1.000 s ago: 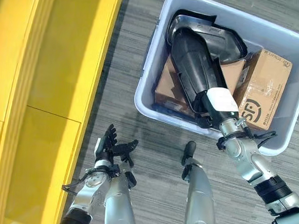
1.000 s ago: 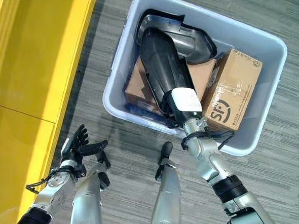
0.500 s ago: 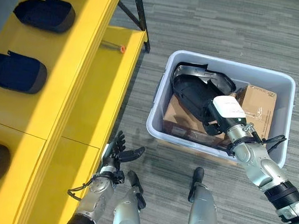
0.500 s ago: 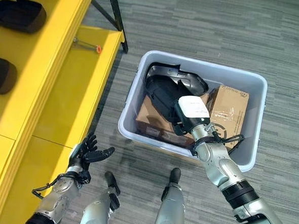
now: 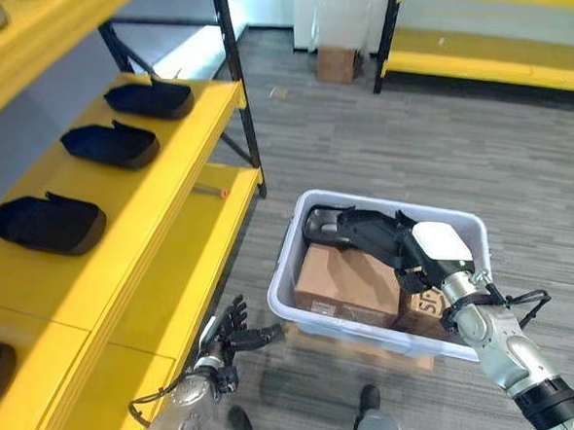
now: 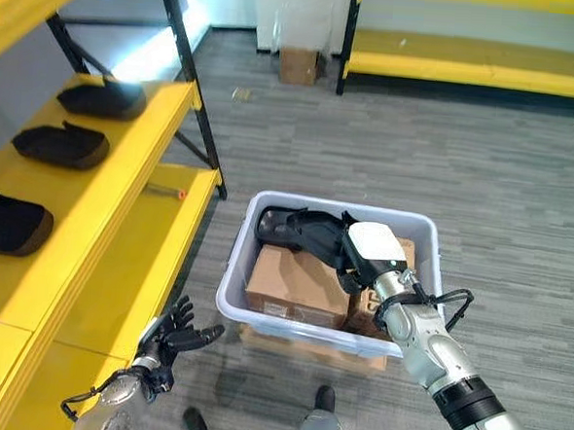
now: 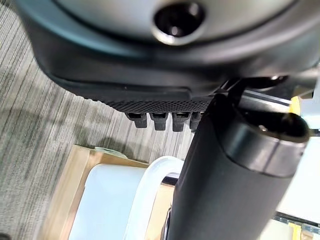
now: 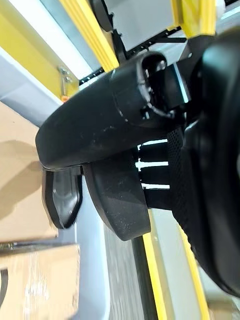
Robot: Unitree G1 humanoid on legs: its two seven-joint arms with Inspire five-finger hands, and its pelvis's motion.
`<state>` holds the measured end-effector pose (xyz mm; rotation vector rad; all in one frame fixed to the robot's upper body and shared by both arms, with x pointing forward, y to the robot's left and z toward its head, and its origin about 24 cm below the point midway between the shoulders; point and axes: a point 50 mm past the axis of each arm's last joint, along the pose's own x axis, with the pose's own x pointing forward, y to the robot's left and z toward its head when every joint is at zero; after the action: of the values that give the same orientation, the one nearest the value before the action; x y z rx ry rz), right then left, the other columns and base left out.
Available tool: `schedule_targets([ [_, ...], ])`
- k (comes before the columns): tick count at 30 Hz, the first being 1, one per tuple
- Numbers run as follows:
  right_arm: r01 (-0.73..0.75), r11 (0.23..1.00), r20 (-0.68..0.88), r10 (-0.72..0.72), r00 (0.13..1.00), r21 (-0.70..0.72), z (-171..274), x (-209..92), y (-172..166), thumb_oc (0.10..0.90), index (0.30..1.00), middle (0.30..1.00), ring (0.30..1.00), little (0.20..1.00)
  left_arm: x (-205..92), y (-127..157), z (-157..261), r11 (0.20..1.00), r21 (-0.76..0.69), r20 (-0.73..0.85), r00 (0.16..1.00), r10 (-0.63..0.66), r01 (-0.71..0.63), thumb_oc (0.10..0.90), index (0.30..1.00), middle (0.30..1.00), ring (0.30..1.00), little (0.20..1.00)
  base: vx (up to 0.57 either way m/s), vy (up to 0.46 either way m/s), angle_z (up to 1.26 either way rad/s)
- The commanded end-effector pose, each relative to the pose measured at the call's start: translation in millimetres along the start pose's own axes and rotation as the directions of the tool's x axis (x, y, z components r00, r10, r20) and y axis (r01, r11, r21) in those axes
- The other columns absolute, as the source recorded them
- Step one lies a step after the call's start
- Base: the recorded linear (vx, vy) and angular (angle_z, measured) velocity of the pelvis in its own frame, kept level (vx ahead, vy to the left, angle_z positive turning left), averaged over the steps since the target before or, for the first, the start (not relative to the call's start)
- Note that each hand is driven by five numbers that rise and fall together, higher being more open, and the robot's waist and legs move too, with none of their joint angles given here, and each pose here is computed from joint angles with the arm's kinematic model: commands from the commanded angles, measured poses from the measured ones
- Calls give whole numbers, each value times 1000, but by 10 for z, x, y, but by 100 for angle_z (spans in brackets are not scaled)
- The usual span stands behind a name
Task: Move parts from the plastic box to the shelf.
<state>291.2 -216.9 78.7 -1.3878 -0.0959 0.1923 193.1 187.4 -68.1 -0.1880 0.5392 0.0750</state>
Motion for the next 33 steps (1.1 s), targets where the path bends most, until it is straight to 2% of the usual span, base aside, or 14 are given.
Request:
schedule_targets([
  [1, 271, 962, 77, -273, 959, 34, 110, 173, -628, 400, 300, 300, 300, 300, 75, -124, 328, 995, 51, 140, 986, -92, 86, 900, 1000, 1000, 1000, 1000, 9, -40, -11],
  [13, 284, 959, 65, -283, 957, -10, 45, 151, -677, 400, 300, 300, 300, 300, 52, -113, 150, 996, 47, 74, 994, -84, 80, 900, 1000, 1000, 1000, 1000, 7, -28, -6],
  [18, 329, 943, 81, -325, 942, -42, 42, 153, -835, 400, 300, 300, 300, 300, 56, -125, 187, 993, 75, 89, 991, -95, 89, 900, 1000, 1000, 1000, 1000, -51, -56, -3],
  [23, 379, 923, 94, -372, 924, -73, 46, 167, -1014, 400, 300, 300, 300, 300, 47, -166, 191, 994, 27, 96, 990, -106, 104, 900, 1000, 1000, 1000, 1000, -22, -47, -3],
  [33, 424, 900, 117, -413, 903, -99, 83, 144, -1134, 400, 300, 300, 300, 300, 15, -274, 224, 987, 34, 113, 980, -162, 159, 900, 1000, 1000, 1000, 1000, -16, -52, 0],
])
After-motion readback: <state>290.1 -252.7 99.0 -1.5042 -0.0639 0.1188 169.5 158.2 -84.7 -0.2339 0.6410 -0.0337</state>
